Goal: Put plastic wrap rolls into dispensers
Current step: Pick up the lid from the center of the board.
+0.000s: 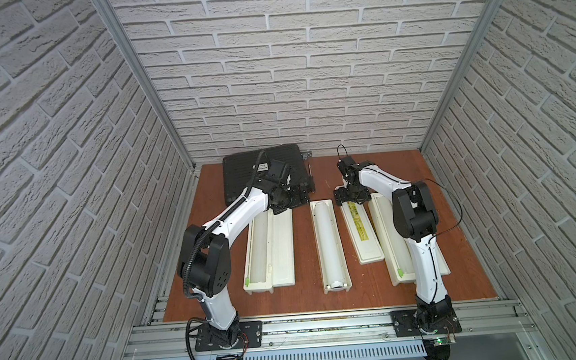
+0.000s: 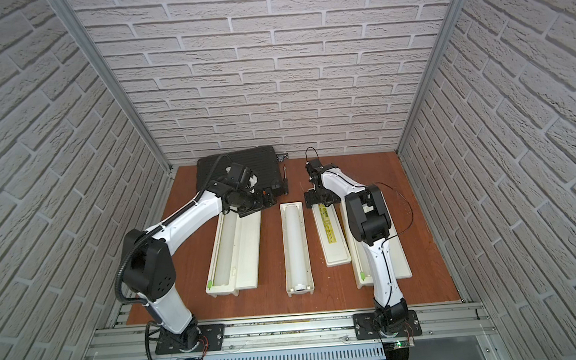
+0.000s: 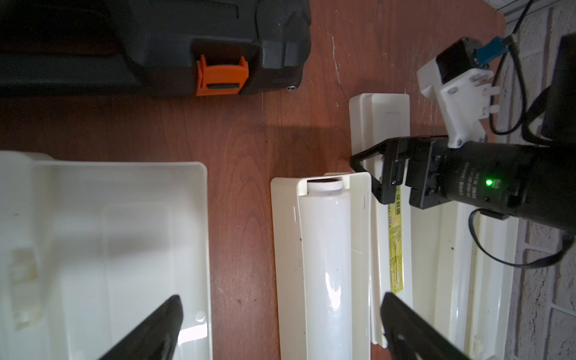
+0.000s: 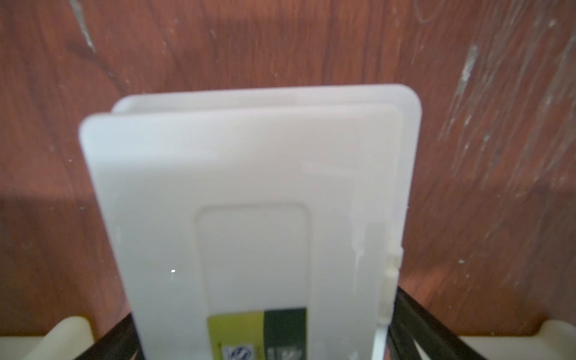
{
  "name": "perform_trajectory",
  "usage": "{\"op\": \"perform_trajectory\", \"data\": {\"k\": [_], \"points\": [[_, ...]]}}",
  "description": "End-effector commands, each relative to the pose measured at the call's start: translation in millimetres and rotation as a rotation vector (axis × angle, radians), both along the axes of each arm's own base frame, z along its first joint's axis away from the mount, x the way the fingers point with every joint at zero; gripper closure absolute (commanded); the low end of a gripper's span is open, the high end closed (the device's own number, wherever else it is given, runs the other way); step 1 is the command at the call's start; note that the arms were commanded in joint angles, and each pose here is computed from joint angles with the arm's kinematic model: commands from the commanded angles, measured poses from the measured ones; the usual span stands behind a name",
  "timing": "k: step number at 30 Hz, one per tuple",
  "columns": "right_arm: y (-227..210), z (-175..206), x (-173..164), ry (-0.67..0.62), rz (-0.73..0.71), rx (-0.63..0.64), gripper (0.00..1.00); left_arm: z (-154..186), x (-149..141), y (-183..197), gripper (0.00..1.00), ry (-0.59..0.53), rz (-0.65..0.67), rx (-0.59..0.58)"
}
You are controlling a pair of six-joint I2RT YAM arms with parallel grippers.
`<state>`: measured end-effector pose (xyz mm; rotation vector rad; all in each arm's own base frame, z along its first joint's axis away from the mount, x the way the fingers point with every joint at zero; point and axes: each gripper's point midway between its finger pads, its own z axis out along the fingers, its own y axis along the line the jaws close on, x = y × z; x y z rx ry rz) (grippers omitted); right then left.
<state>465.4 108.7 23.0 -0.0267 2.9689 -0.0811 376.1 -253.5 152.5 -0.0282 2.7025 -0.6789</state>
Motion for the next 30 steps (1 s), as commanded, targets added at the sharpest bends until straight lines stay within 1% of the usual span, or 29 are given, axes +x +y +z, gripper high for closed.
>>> {"op": "perform_trajectory", "data": {"k": [1, 4, 8, 11, 14, 18, 20, 23, 26, 30], "points": [[-1, -19, -11, 0.064, -0.021, 0.004, 0.08, -1, -2, -5, 0.02, -0.009, -0.031, -0.021], [-4, 4, -10, 0.005, -0.065, 0.004, 0.13, 2, -5, -9, 0.02, -0.019, -0.062, -0.020], [-7, 63, -20, -0.112, -0.108, 0.044, 0.20, 5, -11, -11, 0.02, -0.045, -0.105, -0.009], [-12, 105, -45, -0.169, -0.125, 0.054, 0.22, 6, -16, -14, 0.02, -0.072, -0.128, -0.024], [-14, 128, -78, -0.189, -0.138, 0.066, 0.25, 8, -19, -18, 0.02, -0.096, -0.150, -0.051], [-6, 149, -122, -0.193, -0.137, 0.104, 0.30, 8, -27, -24, 0.02, -0.120, -0.186, -0.071], [1, 155, -139, -0.191, -0.142, 0.126, 0.30, 11, -31, -26, 0.02, -0.150, -0.197, -0.084], [18, 166, -156, -0.216, -0.139, 0.145, 0.30, 18, -41, -33, 0.02, -0.207, -0.221, -0.109], [34, 175, -156, -0.287, -0.160, 0.139, 0.30, 23, -54, -39, 0.02, -0.248, -0.253, -0.112], [56, 182, -140, -0.387, -0.187, 0.159, 0.31, 28, -76, -44, 0.02, -0.287, -0.298, -0.121]]}}
